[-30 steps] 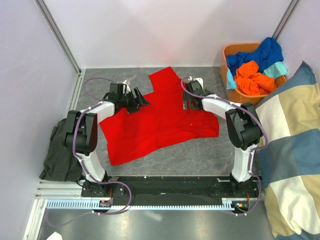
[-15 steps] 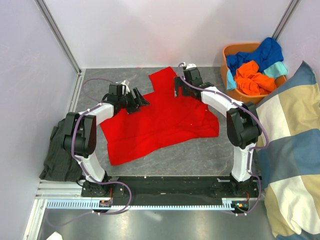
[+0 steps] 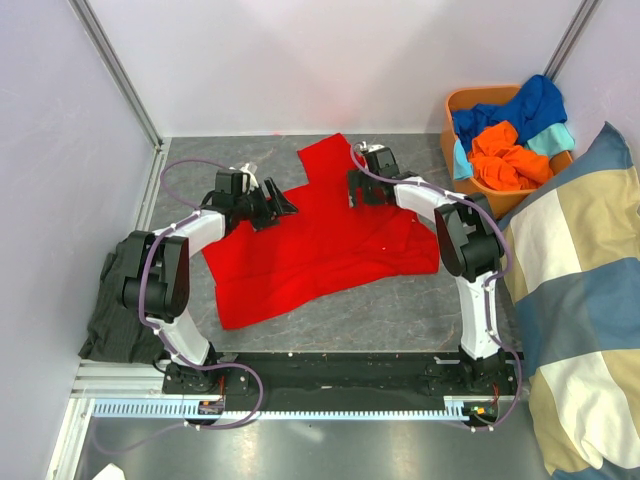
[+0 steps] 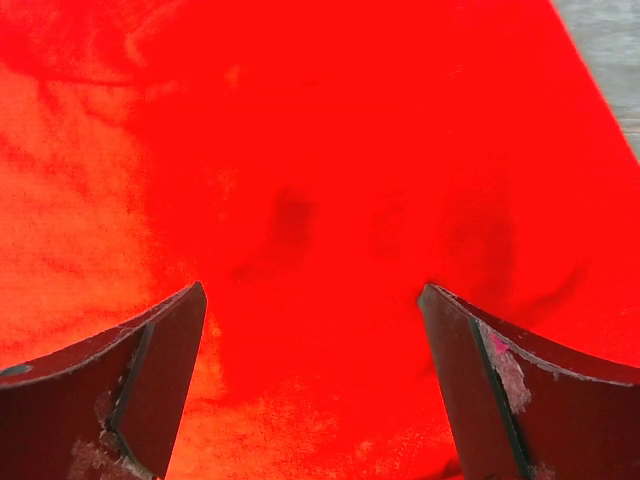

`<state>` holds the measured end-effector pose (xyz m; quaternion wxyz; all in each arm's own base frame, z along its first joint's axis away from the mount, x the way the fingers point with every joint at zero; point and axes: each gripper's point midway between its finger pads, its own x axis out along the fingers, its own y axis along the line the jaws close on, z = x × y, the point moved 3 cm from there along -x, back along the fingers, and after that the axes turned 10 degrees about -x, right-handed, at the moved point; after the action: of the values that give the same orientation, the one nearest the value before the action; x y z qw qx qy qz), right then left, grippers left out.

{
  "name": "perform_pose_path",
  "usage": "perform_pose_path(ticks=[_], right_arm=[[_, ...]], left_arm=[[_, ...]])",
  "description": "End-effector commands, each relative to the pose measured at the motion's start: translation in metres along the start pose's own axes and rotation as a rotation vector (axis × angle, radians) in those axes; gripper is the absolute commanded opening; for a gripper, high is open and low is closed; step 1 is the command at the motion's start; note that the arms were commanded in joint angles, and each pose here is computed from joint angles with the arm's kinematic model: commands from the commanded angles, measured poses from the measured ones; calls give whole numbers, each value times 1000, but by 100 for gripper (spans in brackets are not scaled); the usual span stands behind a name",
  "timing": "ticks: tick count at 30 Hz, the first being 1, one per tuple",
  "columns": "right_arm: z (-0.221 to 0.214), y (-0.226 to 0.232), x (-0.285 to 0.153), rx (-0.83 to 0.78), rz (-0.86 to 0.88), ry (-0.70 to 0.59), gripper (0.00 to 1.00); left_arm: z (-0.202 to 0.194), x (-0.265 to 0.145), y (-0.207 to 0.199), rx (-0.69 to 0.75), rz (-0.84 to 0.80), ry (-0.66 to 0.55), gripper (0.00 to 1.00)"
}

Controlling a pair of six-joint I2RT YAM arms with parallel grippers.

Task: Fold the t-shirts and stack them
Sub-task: Fold the flattened tshirt in 1/3 of the way

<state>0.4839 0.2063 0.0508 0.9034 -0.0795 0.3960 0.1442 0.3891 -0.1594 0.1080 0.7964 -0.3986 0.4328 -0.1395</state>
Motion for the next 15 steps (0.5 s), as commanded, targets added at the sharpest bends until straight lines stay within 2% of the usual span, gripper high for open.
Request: perform_pose_path(ticks=[1,8,15], right_arm=[[-4,-26,5,70,-55,36,98],[-25,-70,3,225,-154,87,98],[-38,-84,-9,273,-226,104,98]], left_arm=[[6,-7,-14,15,-36,-39,81],[6,-7,-10,17,-19,-46,81],[6,-6,-7,13,-10,-47,81]])
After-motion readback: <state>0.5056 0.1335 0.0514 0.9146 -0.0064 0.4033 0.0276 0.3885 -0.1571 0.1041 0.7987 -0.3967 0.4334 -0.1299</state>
